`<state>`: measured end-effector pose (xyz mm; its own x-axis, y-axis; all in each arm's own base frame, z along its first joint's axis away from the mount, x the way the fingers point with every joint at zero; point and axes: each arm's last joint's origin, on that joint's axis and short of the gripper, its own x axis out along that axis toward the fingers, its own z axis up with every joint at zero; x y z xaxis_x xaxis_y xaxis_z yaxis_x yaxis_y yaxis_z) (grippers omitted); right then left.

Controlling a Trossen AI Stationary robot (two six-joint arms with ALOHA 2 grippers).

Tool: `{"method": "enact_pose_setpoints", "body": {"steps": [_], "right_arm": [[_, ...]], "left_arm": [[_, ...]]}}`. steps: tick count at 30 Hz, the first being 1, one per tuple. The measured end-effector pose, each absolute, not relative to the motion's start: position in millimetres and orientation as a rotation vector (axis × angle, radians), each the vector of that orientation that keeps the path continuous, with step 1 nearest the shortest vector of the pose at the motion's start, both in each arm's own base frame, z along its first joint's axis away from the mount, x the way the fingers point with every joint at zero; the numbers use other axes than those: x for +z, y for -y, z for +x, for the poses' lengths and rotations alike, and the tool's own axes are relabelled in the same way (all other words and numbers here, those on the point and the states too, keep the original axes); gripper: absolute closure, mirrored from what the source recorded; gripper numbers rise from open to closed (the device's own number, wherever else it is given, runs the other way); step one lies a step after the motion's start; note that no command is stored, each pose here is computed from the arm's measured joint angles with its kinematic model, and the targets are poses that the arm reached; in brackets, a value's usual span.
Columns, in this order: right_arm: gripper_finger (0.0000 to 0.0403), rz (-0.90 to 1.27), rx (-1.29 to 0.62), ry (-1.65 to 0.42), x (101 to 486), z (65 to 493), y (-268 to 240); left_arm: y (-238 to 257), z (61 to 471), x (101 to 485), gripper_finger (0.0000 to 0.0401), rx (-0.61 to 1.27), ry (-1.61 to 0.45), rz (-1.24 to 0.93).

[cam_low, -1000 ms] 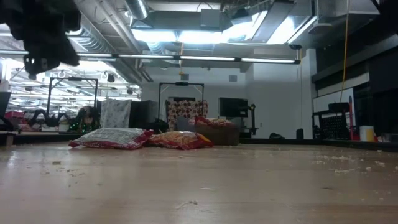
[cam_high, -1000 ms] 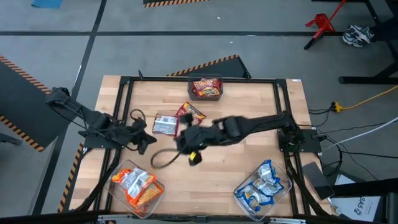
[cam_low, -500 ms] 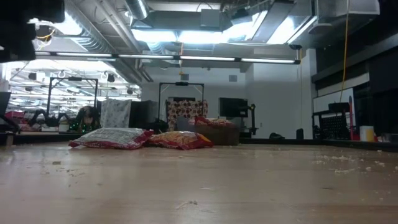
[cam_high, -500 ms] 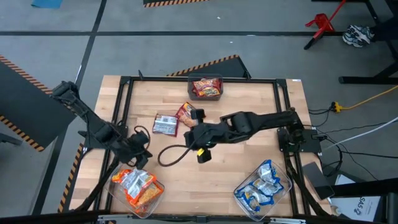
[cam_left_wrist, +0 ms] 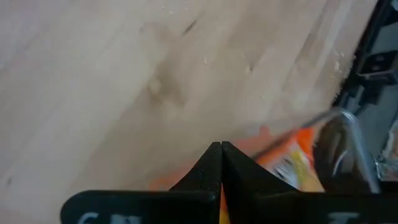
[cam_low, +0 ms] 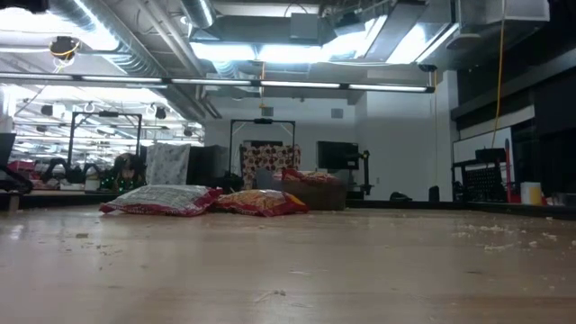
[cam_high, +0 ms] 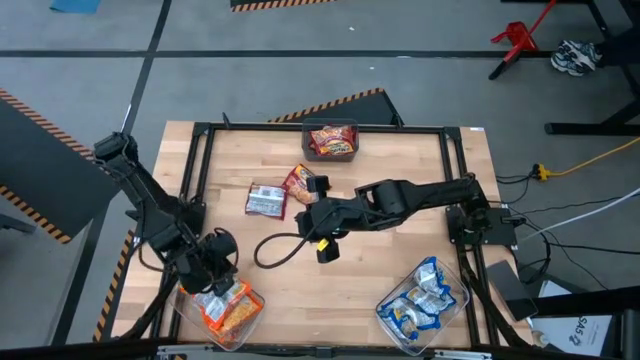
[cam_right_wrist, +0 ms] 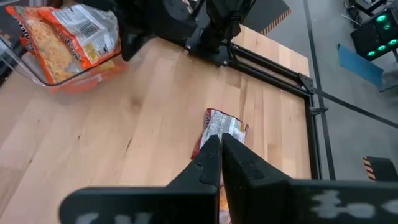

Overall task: Sort Maruchan noodles
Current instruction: Put the orange noodle pack into the left transparent bin

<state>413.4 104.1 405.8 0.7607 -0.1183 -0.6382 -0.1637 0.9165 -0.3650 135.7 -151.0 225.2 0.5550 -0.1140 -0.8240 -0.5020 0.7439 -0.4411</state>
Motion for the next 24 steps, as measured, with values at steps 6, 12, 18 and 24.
{"method": "enact_pose_setpoints", "body": {"steps": [6,12,18,24], "right_arm": [[0.0403,-0.418,0.027,-0.711,405.9,413.5,-104.1],[0.0403,-0.388,0.043,-0.714,405.5,413.2,-104.8],[0.0403,-0.385,0.042,-0.716,405.3,413.1,-104.7],[0.0403,-0.366,0.027,-0.715,404.1,415.3,-102.5]], "left_arm": [[161.0,127.6,241.4,0.0401,0.227,-0.982,-0.753],[171.7,112.3,243.4,0.0401,0.206,-1.018,-0.801],[178.4,99.2,237.3,0.0401,0.251,-1.072,-0.809],[187.5,97.7,223.2,0.0401,0.292,-1.18,-0.756]]}}
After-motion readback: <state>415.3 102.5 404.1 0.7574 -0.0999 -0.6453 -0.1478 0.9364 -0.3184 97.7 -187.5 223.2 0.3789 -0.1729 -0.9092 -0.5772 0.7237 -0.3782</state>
